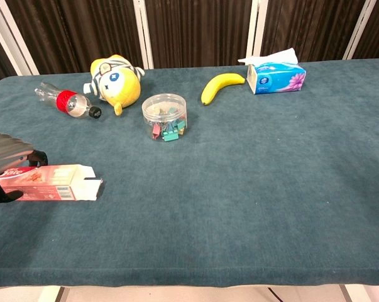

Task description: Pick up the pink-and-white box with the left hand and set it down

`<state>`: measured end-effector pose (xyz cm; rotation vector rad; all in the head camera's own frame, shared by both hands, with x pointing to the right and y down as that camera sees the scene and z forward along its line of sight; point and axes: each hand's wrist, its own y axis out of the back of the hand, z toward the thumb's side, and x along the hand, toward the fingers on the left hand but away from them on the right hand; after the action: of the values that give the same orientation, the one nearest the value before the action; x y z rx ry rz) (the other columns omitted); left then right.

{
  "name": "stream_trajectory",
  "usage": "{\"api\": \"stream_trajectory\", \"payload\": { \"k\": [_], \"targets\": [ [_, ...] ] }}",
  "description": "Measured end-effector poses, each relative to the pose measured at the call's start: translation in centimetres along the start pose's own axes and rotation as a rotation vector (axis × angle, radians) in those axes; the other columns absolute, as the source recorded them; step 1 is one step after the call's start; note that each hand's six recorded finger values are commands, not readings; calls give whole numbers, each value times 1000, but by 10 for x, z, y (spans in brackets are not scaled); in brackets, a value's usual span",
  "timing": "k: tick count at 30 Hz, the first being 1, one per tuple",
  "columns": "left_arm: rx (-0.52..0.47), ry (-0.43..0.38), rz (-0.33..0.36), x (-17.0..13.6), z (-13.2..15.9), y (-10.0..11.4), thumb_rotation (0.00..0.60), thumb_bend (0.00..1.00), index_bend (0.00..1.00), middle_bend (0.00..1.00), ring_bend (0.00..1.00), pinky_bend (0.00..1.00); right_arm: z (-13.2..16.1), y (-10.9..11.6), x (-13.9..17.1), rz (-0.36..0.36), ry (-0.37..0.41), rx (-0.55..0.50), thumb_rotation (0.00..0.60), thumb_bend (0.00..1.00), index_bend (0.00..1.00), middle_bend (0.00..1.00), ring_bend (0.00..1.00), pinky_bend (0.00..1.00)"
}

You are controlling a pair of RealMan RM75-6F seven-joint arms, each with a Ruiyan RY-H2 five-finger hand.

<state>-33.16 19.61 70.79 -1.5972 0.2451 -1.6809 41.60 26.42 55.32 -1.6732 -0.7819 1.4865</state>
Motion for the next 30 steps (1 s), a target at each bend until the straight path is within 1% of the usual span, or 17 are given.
{"api": "stream_trajectory", "payload": {
  "k": [11,15,19,24,30],
  "targets": [
    [7,-9,8,1,2,0,600,352,389,409,867,914,0,1,0,-3,0,-3,600,95,17,27,46,68],
    [8,-15,6,1,1,0,600,388,421,448,867,914,0,1,0,0,1,-3,600,95,17,27,46,68],
    [36,-16,6,0,-4,2,600,442,466,508,867,916,-1,1,0,2,-5,-3,600,95,17,27,46,68],
    [92,-15,21,-7,-8,14,600,477,496,538,868,917,-1,1,-1,1,-6,-4,600,95,17,27,46,68],
    [225,20,70,-19,-14,42,600,497,528,574,872,923,-1,2,-1,4,-1,-7,600,95,17,27,46,68]
  ]
}}
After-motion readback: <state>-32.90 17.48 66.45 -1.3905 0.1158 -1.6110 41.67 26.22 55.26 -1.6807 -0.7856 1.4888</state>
